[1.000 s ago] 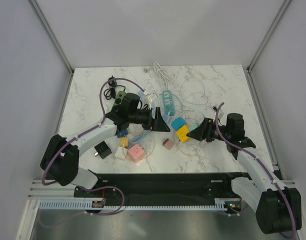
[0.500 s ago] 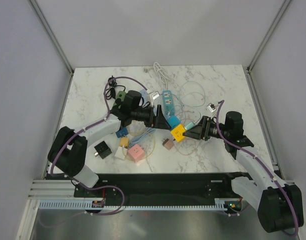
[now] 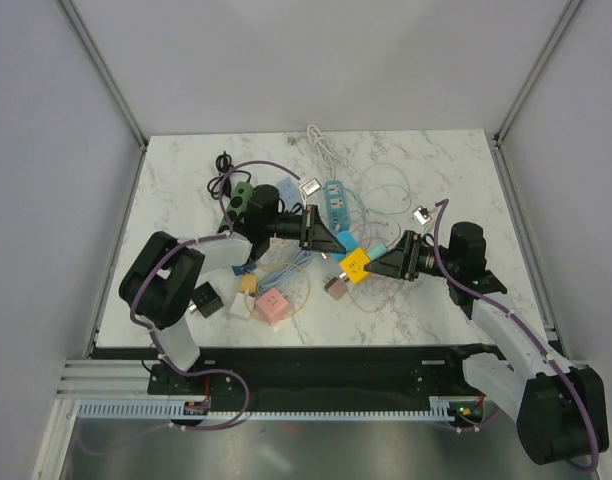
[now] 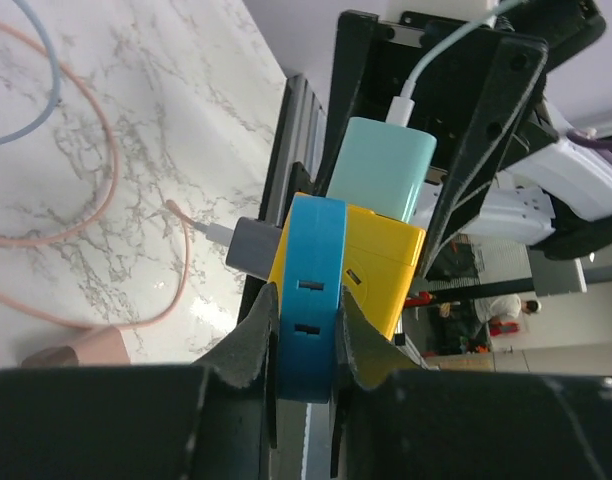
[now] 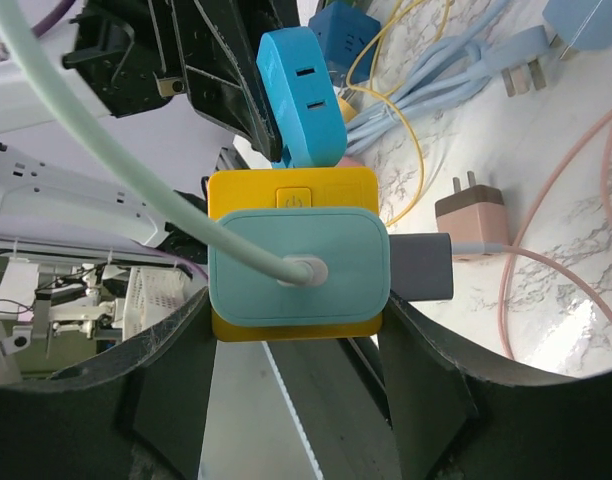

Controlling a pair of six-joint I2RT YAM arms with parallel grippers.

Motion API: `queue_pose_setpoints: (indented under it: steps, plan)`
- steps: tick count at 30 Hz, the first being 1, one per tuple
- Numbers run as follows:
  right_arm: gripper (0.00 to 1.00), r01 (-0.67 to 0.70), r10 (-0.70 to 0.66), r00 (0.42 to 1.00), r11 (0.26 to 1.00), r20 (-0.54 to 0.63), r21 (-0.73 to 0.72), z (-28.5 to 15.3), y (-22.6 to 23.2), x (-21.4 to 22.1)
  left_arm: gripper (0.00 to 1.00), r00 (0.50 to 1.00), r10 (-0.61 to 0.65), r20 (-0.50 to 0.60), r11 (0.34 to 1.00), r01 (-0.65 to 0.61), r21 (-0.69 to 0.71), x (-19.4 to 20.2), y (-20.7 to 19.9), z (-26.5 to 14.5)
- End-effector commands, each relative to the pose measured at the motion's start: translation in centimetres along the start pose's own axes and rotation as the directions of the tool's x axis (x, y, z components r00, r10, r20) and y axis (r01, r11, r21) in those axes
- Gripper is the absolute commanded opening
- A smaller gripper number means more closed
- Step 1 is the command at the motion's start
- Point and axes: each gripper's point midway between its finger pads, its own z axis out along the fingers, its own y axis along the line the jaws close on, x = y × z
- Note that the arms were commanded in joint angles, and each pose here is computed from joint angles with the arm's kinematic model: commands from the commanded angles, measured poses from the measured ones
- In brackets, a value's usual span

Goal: Pull the plug off the socket

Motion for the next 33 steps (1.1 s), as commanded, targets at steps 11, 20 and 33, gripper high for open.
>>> queue_pose_setpoints:
  steps: [11, 20, 33]
  plan:
    - [0.00, 0.077, -0.076, 0.997, 0.990, 0.014, -0.115, 0.1, 3.1, -0.3, 0.02, 0.947, -0.276, 0.167, 0.922, 0.212, 0.324, -4.7, -1.3, -2.4]
    - [0.00, 0.043, -0.044, 0.999, 0.998, -0.020, -0.050, -0.1, 2.0, 0.9, 0.02, 0.971, -0.151, 0.186, 0.986, 0.162, -0.049, -5.1, 4.3, -1.2]
    - [0.00, 0.018, -0.018, 1.000, 1.000, -0.004, -0.024, -0.4, 1.6, 1.3, 0.02, 0.903, -0.346, 0.255, 0.931, 0.297, 0.210, -8.8, 3.8, -4.2]
